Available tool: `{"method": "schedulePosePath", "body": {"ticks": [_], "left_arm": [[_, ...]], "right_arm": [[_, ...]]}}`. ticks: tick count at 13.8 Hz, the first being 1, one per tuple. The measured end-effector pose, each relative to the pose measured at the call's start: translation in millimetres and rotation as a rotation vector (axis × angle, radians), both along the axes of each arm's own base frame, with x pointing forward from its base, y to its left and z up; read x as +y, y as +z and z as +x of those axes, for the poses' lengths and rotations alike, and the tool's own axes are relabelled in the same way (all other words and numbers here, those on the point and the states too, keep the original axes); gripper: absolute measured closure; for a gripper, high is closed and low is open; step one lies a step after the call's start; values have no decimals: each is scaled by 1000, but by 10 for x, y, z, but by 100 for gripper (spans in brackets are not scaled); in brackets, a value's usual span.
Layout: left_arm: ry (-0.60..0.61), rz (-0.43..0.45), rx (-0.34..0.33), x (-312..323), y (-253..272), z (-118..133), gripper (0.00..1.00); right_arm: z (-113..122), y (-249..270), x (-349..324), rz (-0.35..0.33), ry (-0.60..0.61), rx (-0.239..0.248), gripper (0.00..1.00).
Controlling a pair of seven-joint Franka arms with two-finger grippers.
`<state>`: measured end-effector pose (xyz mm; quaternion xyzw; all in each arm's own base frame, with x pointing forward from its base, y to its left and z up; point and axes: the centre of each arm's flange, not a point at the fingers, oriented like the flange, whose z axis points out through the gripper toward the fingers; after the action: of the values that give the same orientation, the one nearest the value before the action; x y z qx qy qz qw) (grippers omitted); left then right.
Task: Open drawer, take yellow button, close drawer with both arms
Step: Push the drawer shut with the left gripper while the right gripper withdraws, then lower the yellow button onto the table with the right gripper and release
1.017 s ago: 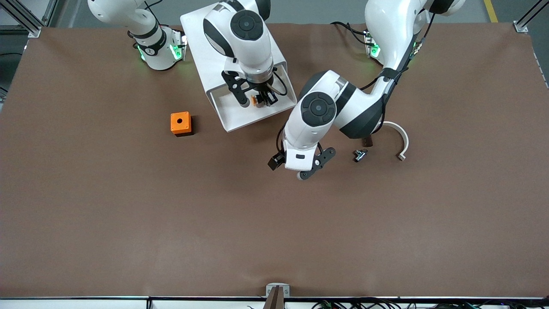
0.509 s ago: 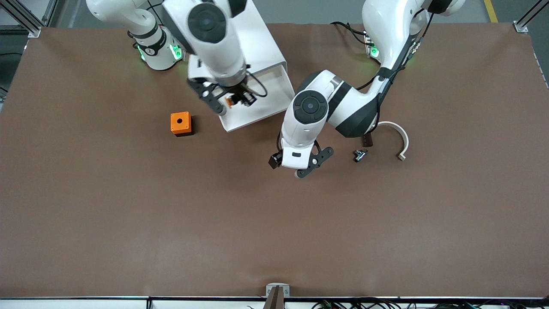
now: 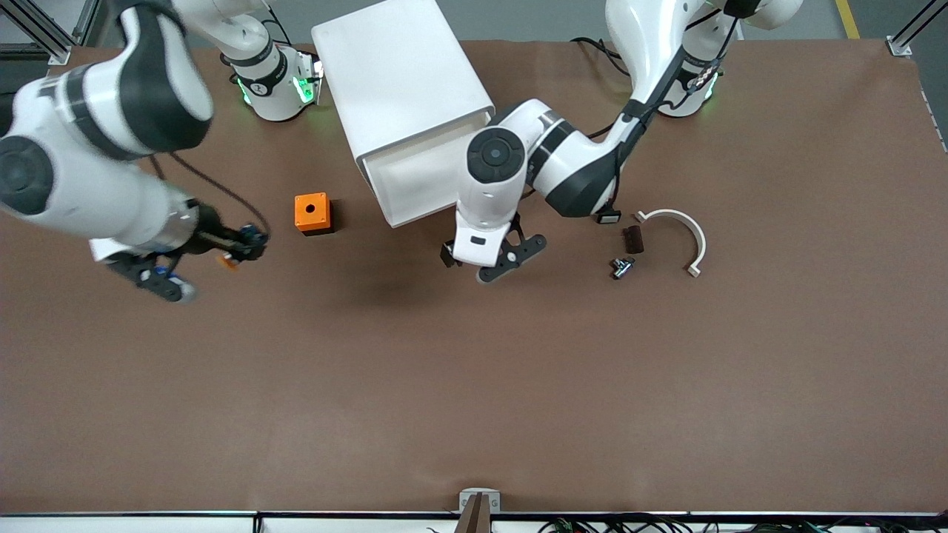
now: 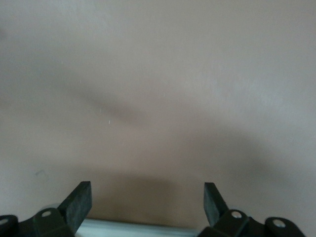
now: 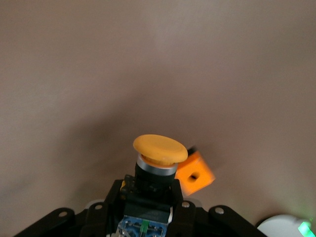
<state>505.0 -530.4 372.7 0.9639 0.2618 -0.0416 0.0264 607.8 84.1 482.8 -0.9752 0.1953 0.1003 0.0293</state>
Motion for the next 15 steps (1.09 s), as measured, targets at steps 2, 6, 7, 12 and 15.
{"method": "schedulePosePath", "body": {"ticks": [2,6,7,12,15], "left_arm": [[-44,25,24,-171,-15,-249,0],[-114,51,45,-433,29,-658,0],[-127,53,46,-486,25,-735,0],[-189,64,58,-714,-14,-1104,0],[-218,65,78,-804,-67,-1292,0]], "right_arm": [[95,-313,-618,-1,82,-45,58],[189,-1215,-1498,-48,199,-130,58],[208,-1462,-1685,-57,220,-148,58],[279,-2507,-2357,-106,307,-230,58],[266,-2936,-2418,-114,331,-233,58]]}}
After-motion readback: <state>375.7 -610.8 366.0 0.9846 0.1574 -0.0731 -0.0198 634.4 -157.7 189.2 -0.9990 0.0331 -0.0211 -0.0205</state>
